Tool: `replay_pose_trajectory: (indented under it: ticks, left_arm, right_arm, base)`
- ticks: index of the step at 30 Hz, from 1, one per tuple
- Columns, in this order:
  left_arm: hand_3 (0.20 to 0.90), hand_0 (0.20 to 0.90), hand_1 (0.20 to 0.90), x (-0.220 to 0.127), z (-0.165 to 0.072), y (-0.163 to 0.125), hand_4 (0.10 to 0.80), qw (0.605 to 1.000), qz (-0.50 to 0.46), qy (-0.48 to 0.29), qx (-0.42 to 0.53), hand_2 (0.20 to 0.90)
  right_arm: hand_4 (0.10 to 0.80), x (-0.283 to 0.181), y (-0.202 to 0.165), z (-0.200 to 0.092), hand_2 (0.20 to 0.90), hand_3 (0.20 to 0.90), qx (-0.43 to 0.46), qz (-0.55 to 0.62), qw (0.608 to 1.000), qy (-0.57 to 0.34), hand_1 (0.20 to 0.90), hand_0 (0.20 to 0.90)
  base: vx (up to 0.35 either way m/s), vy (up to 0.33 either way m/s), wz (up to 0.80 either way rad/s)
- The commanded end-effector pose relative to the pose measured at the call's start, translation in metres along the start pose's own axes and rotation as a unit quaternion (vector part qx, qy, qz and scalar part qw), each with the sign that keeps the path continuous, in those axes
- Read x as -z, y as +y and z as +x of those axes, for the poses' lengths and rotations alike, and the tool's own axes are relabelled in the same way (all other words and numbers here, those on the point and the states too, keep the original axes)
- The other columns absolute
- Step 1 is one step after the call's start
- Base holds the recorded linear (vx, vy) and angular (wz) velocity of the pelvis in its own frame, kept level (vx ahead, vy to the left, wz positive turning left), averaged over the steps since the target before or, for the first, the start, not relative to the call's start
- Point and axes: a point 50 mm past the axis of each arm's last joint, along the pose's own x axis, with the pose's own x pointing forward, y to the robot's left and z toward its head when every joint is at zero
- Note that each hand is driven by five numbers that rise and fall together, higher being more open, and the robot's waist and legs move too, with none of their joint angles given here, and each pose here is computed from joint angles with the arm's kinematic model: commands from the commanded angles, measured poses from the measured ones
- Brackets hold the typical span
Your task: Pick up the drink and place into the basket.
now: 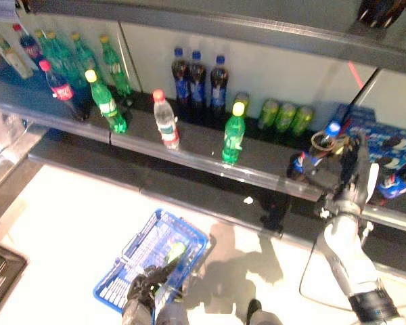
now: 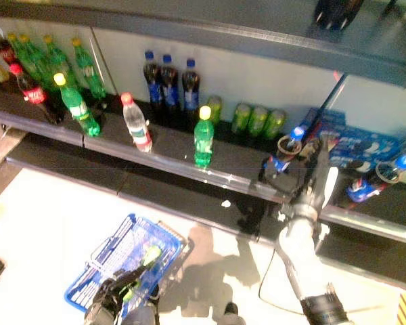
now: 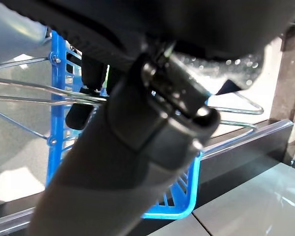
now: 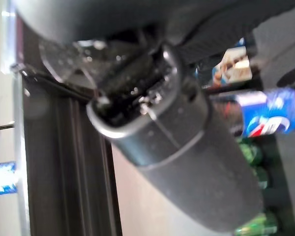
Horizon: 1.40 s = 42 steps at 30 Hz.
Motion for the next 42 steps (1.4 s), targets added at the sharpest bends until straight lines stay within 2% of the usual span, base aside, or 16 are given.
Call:
replay_pose_trajectory:
  ticks: [1,16,42]
  left_arm:
    - [0.200,0.300,0.300,0.001,-0.010,0.034,0.100,0.999,0.016,-0.017,-0.028,0.300]
    - [0.200,0.300,0.300,-0.020,-0.002,-0.004,0.100,0.997,-0.024,-0.063,0.032,0.300]
    - [0.200,0.300,0.300,-0.017,-0.004,-0.009,0.100,0.997,-0.031,-0.053,0.045,0.300]
  right_arm:
    - [0.800,-0.061,-0.001,0.024,0.900,0.900,0.048,0.067,0.986,-0.144,0.900,0.900]
    - [0.800,-0.092,0.011,0.056,0.900,0.900,0.108,0.103,0.974,-0.169,0.900,0.900]
    - [0.800,-0.130,0.012,0.088,0.900,0.900,0.143,0.118,0.965,-0.184,0.900,0.900]
  base:
    - [-0.158,0.078,0.10]
    - [-0.076,0.026,-0.02]
    - [0.005,0.003,-0.03]
